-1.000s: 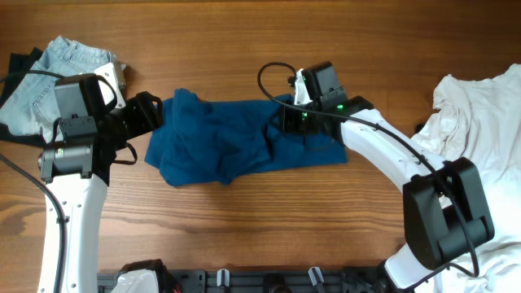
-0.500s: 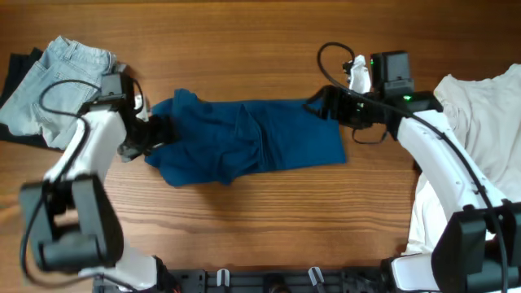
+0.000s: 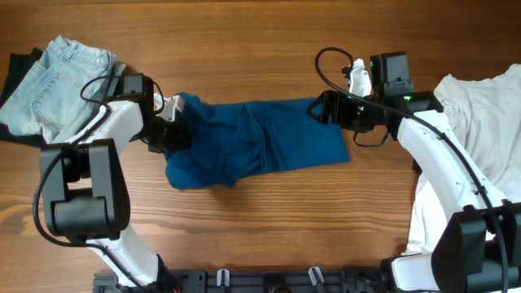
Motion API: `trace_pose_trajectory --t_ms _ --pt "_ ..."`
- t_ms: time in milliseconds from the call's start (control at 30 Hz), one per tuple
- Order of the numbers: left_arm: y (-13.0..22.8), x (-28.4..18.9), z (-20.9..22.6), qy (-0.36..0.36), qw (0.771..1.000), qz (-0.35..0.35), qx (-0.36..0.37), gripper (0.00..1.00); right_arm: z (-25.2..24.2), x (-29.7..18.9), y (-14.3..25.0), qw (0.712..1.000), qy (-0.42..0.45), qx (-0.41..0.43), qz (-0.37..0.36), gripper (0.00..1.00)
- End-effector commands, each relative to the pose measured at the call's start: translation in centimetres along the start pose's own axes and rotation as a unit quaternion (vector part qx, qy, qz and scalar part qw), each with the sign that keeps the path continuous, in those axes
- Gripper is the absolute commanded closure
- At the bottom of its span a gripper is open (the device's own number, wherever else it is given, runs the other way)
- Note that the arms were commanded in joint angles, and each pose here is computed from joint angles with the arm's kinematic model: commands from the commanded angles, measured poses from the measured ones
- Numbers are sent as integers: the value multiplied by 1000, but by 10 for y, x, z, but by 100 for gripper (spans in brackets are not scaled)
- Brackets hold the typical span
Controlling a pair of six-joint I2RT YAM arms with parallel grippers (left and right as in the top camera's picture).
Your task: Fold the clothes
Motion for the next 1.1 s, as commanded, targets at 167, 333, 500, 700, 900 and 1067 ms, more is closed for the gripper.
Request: trace_pose_trajectory --t_ms 167,333,500,700,900,1067 --pt "12 -3 36 -20 997 35 -71 0 4 -8 -5 1000 4 -18 -14 19" --pt "7 -18 67 -4 991 23 -130 0 4 -8 -5 1000 4 -18 -14 19" --pt "4 -20 55 64 992 22 -103 0 4 -8 -5 1000 4 -18 -14 19" --pt "12 5 25 55 997 37 -31 9 4 -8 -5 1000 4 -18 -14 19" --pt "22 20 27 -88 991 43 -93 96 4 -8 -2 1000 5 -14 -6 16" --pt "-29 -152 -1 -102 979 -115 -135 96 4 -8 -2 1000 5 -14 -7 15"
Point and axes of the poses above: each gripper's point midway between its finger pads, its own x axis out along the fingers, its own z axis along the line the jaws close on, y = z × x, the point moved 6 cm from there along -x, back along the fingers, and after that the axes turned 14 degrees about -x, right-handed, at the moved point
